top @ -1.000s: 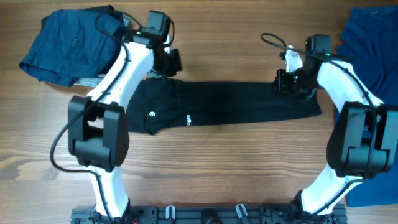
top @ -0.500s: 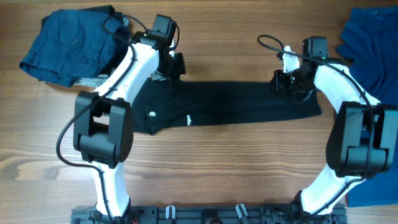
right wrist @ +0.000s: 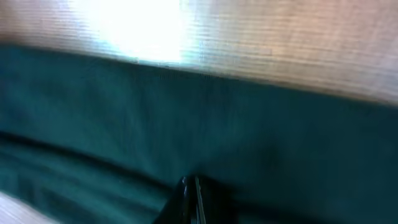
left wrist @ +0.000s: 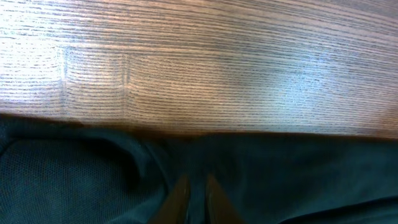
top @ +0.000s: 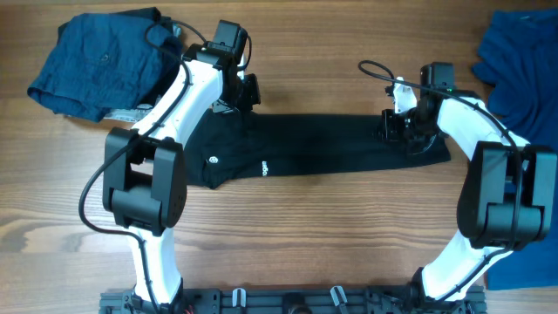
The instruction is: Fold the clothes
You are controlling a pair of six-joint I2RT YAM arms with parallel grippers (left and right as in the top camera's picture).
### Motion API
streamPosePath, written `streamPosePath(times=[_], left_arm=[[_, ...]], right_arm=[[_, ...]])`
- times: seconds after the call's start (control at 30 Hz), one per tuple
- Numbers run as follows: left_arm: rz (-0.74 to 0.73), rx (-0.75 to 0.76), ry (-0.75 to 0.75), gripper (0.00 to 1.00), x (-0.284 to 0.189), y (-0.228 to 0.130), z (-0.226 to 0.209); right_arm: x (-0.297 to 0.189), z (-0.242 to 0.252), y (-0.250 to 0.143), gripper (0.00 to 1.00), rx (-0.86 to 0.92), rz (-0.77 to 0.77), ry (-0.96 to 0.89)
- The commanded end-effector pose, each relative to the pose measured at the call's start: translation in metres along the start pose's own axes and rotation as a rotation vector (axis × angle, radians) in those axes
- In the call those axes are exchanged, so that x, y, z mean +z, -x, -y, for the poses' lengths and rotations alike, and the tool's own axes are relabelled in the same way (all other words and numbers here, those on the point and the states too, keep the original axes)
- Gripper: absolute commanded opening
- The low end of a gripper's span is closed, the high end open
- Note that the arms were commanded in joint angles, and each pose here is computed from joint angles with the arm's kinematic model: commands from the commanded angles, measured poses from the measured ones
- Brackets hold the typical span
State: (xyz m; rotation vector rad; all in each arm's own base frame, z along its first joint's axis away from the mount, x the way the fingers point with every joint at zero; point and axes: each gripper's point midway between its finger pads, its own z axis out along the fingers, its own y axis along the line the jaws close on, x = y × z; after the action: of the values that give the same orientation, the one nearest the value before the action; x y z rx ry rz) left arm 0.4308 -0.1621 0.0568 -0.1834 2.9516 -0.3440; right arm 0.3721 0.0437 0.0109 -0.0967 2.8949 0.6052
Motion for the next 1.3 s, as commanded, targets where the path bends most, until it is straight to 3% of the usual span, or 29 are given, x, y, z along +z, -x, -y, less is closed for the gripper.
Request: streamPosePath(times=[0.0,0.3,0.53,0.67,0.77,0.97,1.13,1.27], left_arm=[[-0.010,0.006,-0.009,0.10,0.002,-0.001,0.004],[-0.010,0.006,-0.009,0.10,0.002,-0.001,0.003],[-0.006,0.006,-0.010,0.10,0.002,0.000,0.004],[-0.006,0.006,-0.011,0.11,0.002,0.000,0.004],[-0.004,0.006,-0.007,0.14,0.002,0.001,0.003],[0.005,0.006,0.014,0.24,0.002,0.002,0.000],[0.006,0.006,0.017,0.31,0.002,0.002,-0.001],[0.011,0.006,0.023,0.33,0.002,0.003,-0.002]], right_arm=[[-0.011,-0.007,-0.014,0.04,0.029,-0.053,0.005],[-0.019,0.001,-0.059,0.04,0.158,-0.235,-0.075],[-0.040,-0.023,-0.020,0.05,0.122,-0.102,0.014],[-0.043,-0.039,0.006,0.12,-0.070,-0.025,0.044],[-0.038,-0.046,0.008,0.26,-0.259,-0.019,0.049],[-0.026,-0.058,0.008,0.28,-0.661,-0.002,0.057],[-0.016,-0.057,0.021,0.36,-0.795,0.073,0.030],[-0.011,-0.056,0.016,0.35,-0.866,0.068,0.031]])
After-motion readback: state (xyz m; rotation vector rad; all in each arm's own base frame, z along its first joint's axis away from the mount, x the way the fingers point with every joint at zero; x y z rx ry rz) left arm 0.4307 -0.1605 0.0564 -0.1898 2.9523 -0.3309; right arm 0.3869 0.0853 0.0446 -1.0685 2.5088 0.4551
